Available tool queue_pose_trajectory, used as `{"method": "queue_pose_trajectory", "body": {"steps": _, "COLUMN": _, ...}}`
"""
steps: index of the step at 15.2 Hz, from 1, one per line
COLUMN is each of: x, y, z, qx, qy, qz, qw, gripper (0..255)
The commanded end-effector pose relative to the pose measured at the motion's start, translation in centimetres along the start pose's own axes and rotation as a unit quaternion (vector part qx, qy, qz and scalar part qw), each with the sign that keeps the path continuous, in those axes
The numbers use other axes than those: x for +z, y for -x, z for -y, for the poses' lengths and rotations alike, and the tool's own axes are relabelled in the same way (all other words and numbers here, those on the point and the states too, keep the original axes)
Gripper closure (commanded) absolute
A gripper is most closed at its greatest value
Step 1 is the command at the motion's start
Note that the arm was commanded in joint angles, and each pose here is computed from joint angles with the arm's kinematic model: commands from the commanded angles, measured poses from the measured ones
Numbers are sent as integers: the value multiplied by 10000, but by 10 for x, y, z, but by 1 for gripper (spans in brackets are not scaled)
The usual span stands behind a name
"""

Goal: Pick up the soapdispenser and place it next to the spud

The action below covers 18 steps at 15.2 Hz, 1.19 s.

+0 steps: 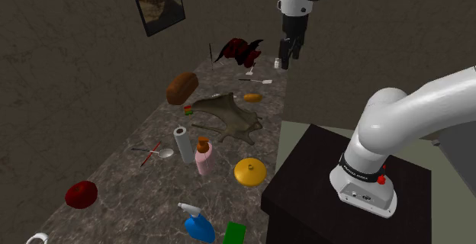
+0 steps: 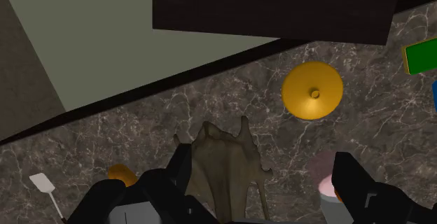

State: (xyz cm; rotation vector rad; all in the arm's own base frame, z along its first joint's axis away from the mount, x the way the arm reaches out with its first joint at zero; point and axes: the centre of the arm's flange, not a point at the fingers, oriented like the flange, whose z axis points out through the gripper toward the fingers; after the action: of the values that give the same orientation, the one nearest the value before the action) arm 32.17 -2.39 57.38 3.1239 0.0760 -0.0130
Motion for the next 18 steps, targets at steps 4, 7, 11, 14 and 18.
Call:
{"method": "queue_pose_trajectory", "body": {"steps": 4, "x": 25, "y": -22, "z": 21, "qx": 69, "qy": -6, "qz": 5, "qw": 10000, "gripper": 0}}
{"method": "queue_pose_trajectory", "body": {"steps": 7, "x": 50, "y": -44, "z": 43, "qx": 138, "qy": -11, "qz": 10, "qw": 9999, "gripper": 0}}
{"method": "queue_pose_trajectory", "body": {"steps": 11, "x": 83, "y": -75, "z": 70, "qx": 231, "qy": -19, "qz": 17, "qw": 9997, "gripper": 0}}
{"method": "queue_pose_trajectory", "body": {"steps": 14, "x": 108, "y": -98, "z": 91, "qx": 300, "qy": -25, "qz": 22, "qw": 9995, "gripper": 0}}
{"method": "queue_pose_trajectory", "body": {"steps": 18, "x": 141, "y": -129, "z": 118, "qx": 392, "qy": -32, "qz": 29, "qw": 9992, "gripper": 0}}
